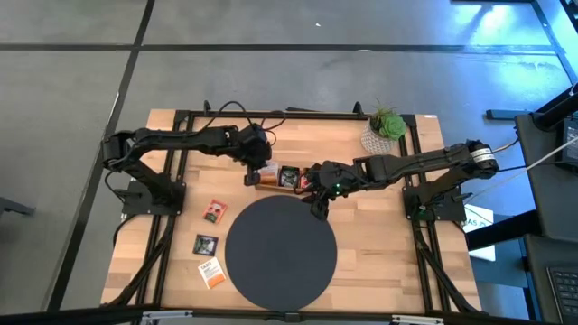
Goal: Pick & Place Tea
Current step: Put the white tea bag into the left of the wooden organizer
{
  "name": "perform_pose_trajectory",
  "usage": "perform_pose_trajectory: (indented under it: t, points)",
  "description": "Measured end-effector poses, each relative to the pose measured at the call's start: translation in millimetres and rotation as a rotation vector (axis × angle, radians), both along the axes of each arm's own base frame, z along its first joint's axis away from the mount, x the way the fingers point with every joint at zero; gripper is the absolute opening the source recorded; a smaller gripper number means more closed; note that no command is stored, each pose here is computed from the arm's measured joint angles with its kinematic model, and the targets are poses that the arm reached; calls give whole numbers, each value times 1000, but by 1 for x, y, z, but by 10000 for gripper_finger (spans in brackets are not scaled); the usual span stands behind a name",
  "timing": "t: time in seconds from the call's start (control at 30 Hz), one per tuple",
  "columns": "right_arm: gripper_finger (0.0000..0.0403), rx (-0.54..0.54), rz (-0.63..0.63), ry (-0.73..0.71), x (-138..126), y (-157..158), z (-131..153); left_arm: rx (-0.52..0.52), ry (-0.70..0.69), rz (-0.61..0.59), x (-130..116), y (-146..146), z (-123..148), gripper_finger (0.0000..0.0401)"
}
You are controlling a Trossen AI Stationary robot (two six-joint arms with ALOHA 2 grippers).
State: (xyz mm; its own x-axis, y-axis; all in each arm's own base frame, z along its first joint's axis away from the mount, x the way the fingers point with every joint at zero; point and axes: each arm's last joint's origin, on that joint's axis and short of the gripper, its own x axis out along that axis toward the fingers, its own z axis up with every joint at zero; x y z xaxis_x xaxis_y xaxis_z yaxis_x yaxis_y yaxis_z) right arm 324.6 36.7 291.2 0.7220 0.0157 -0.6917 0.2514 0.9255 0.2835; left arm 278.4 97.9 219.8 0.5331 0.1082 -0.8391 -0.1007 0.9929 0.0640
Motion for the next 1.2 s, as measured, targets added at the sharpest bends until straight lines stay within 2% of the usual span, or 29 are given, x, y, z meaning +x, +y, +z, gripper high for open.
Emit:
perform_pose_trajectory:
  t: [0.4, 0.73, 0.83, 0.97, 1.1, 1.2]
  points:
    - [171, -10, -11, -1, 0, 0, 0, 44, 1, -112, 5, -14, 0, 27]
    - [171, -11, -12, -2, 0, 0, 0, 67, 26, -32, 2, -13, 2, 86]
    - [171, -10, -12, -5, 0, 0, 0, 29, -14, 6, -2, -19, 22, 95]
    - [171, -8, -12, -28, 2, 0, 2, -48, -67, 30, -19, -45, 55, 97]
    - [171, -6, -11, -62, 4, 0, 4, -207, -105, 119, -45, -81, 76, 93]
    - [171, -18, 5, -124, 9, 1, 8, -305, -98, 150, -61, -119, 75, 93]
